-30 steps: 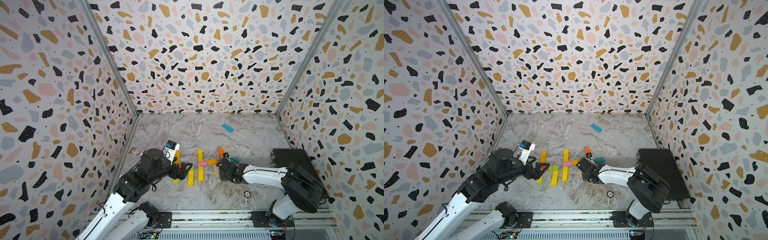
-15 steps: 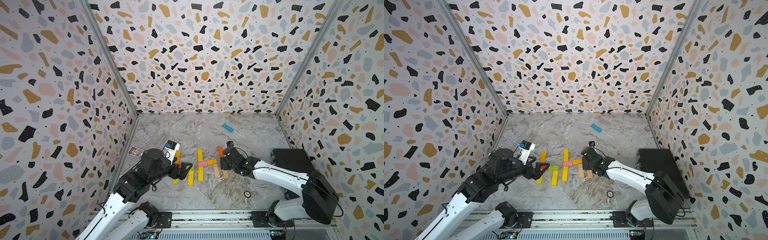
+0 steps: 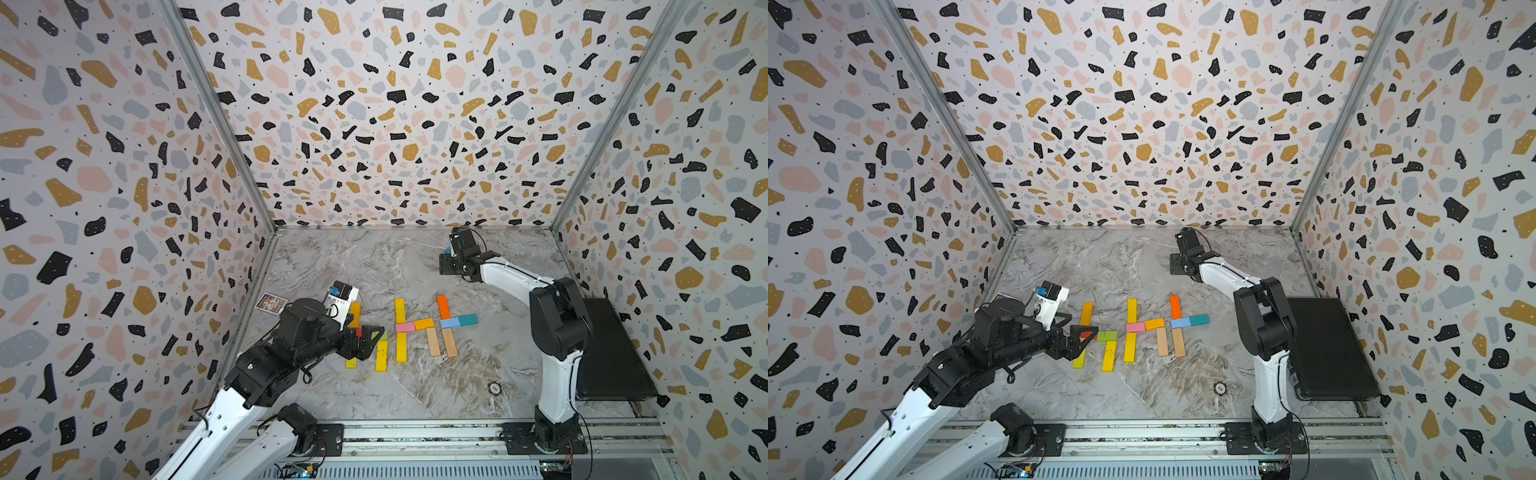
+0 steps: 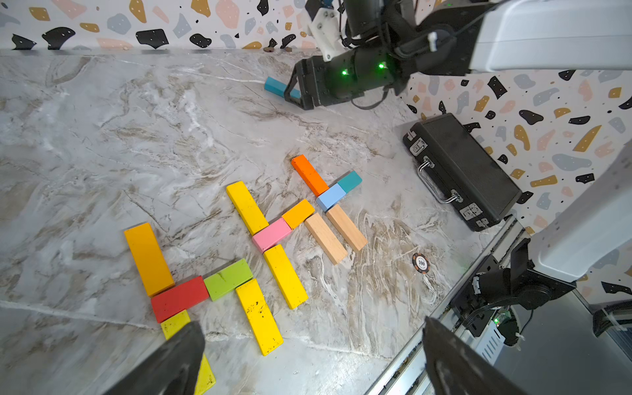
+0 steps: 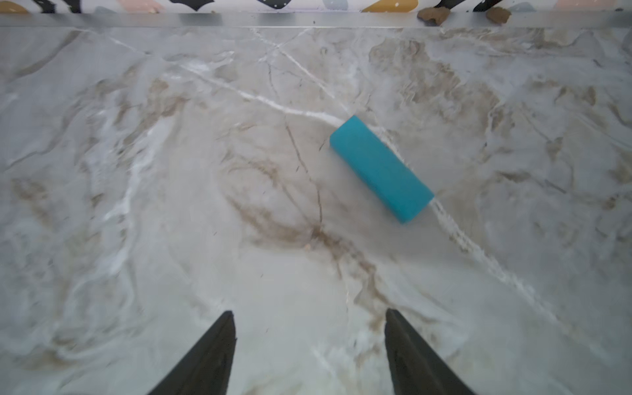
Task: Assemble the letter h with building blocks
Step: Pick up the building block from the center of the board.
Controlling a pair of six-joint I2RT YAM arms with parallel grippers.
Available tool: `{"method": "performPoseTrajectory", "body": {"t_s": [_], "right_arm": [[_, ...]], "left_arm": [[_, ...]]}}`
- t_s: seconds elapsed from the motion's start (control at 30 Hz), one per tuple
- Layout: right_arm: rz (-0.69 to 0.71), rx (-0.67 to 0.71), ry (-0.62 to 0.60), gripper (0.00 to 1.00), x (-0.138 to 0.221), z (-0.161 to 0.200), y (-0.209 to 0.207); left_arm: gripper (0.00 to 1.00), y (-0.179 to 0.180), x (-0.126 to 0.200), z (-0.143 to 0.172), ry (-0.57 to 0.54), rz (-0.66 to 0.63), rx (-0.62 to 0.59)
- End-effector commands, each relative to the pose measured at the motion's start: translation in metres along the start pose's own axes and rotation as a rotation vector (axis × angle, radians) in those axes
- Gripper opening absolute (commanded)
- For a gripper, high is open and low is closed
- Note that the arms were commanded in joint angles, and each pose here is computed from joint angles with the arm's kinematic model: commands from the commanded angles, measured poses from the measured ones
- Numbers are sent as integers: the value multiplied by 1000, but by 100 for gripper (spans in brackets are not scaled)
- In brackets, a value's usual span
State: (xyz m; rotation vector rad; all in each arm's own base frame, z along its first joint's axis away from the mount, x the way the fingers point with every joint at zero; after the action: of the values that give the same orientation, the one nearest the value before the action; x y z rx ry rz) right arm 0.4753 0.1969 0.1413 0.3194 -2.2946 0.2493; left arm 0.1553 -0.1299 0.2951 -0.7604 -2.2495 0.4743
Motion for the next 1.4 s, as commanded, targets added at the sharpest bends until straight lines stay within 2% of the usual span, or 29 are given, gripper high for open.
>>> {"method": "performPoseTrajectory", "body": {"t_s": [0.0, 0.23, 0.5, 0.67, 0.9, 1.13, 1.27, 1.37], "right_arm": [[6, 33, 8, 72, -5, -17, -24], [-33, -7, 57, 73, -48, -23, -57], [-116, 45, 88, 73, -77, -31, -55], [-191, 25, 99, 70, -82, -33, -47], [-130, 13, 176, 57, -86, -18, -47], [-16, 130, 281, 49, -88, -1, -37], [-34, 145, 274, 36, -85, 1, -28], [-52, 152, 186, 29, -69, -11, -21]], "left_arm": [[99, 1, -1, -1, -16, 0, -6], [99, 3, -6, -1, 2, -11, -4], [99, 5, -9, 0, 10, -24, -6], [99, 5, -10, -1, 14, -28, -5], [99, 5, -9, -1, 14, -23, -6], [99, 3, -10, 0, 17, -8, -1], [99, 3, -9, 0, 14, -8, -1], [99, 3, -9, 0, 13, -10, -1]]}}
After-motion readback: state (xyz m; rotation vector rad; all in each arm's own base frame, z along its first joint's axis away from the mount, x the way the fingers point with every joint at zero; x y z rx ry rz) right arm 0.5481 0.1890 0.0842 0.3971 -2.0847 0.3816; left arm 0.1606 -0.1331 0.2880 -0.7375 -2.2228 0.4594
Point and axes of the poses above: each gripper's point midway between its finger pads, its own x axis back along the fingers, its own y axis along the line the jaws close on, z = x × y, the point moved 6 cm from there along x, back along the fingers, and after that the axes turned 14 degrees about x, right-handed, at the moved point
